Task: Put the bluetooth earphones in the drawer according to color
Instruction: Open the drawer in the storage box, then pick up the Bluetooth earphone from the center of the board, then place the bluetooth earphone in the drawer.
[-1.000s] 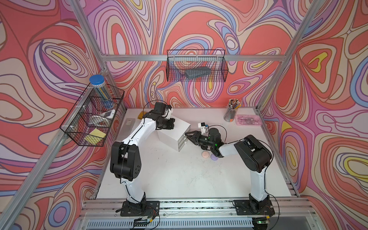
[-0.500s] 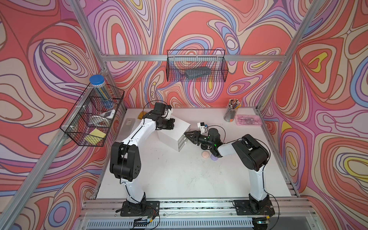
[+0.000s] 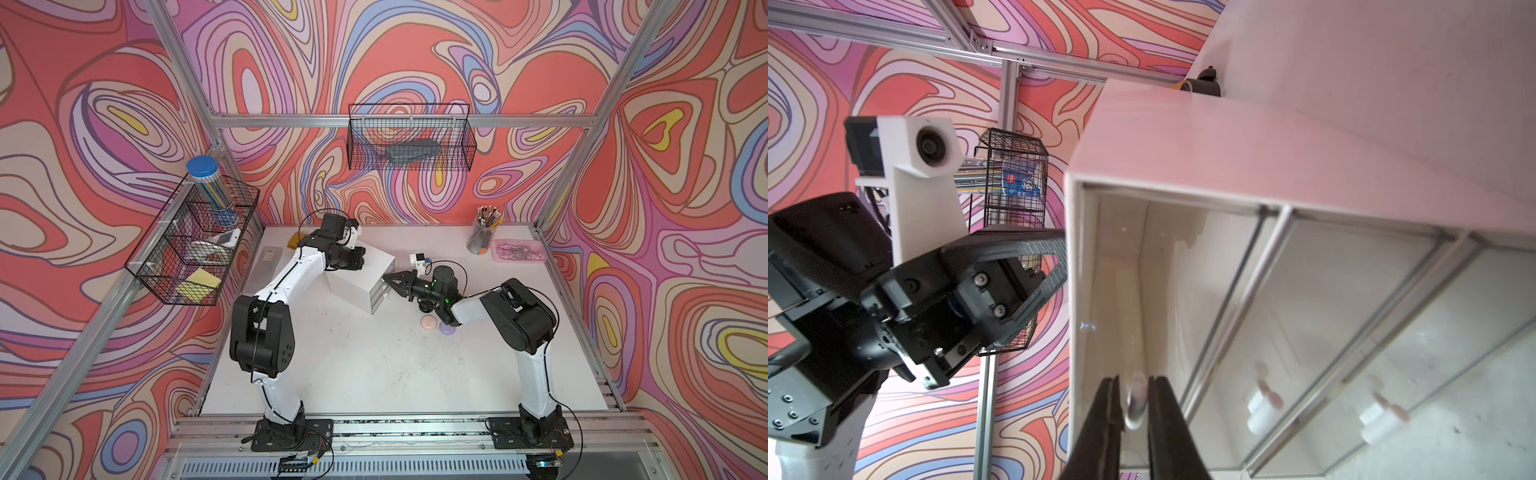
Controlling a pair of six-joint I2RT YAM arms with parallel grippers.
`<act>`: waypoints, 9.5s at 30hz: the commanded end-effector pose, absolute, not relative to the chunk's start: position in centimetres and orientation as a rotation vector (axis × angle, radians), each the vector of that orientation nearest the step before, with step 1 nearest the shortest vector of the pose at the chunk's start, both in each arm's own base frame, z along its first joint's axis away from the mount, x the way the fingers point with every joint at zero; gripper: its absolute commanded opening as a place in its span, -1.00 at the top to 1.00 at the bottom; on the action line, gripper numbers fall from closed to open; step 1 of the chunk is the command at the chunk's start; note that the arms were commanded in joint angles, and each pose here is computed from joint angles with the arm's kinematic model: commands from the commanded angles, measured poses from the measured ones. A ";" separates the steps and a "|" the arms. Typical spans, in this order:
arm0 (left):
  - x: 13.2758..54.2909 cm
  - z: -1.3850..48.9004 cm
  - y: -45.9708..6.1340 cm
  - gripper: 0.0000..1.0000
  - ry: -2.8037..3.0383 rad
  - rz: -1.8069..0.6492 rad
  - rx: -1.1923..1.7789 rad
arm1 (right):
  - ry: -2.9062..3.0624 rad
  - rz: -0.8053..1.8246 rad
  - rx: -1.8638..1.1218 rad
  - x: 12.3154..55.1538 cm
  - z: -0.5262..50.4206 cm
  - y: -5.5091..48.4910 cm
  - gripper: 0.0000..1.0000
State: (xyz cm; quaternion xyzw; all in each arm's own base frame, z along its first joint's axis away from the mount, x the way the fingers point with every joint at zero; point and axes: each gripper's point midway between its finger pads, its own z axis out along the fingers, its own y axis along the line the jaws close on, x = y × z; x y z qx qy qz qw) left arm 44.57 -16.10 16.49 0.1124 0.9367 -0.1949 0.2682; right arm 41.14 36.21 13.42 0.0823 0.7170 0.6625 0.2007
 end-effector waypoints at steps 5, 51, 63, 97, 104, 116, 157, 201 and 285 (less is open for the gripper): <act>40.5 10.0 -15.1 1.00 2.801 -0.481 0.298 | 1.983 1.870 0.202 41.7 14.1 37.2 0.99; 40.6 8.5 -14.1 1.00 2.849 -0.394 0.298 | 2.020 1.706 0.316 39.2 12.2 30.7 1.00; 40.6 8.6 -14.2 1.00 2.848 -0.397 0.298 | 2.021 1.684 0.325 38.9 12.3 30.2 1.00; 40.5 8.3 -14.4 1.00 2.858 -0.413 0.304 | 2.027 1.673 0.346 39.0 11.2 29.1 -0.97; 40.5 8.3 -14.3 1.00 2.856 -0.410 0.307 | 2.048 1.621 0.305 38.5 12.4 28.0 -0.97; 40.7 9.1 -14.4 1.00 2.834 -0.418 0.290 | 2.428 0.522 -0.026 37.9 18.4 18.6 -0.97; 40.1 8.7 -14.6 1.00 2.852 -0.403 0.329 | 2.968 0.124 -0.044 36.2 3.5 11.0 -0.62; 40.1 8.8 -14.5 1.00 2.845 -0.390 0.332 | 2.896 0.058 -0.066 38.1 6.7 10.6 0.19; 40.1 8.2 -14.5 1.00 2.869 -0.394 0.335 | 2.503 0.176 -0.592 41.0 19.9 28.4 -0.97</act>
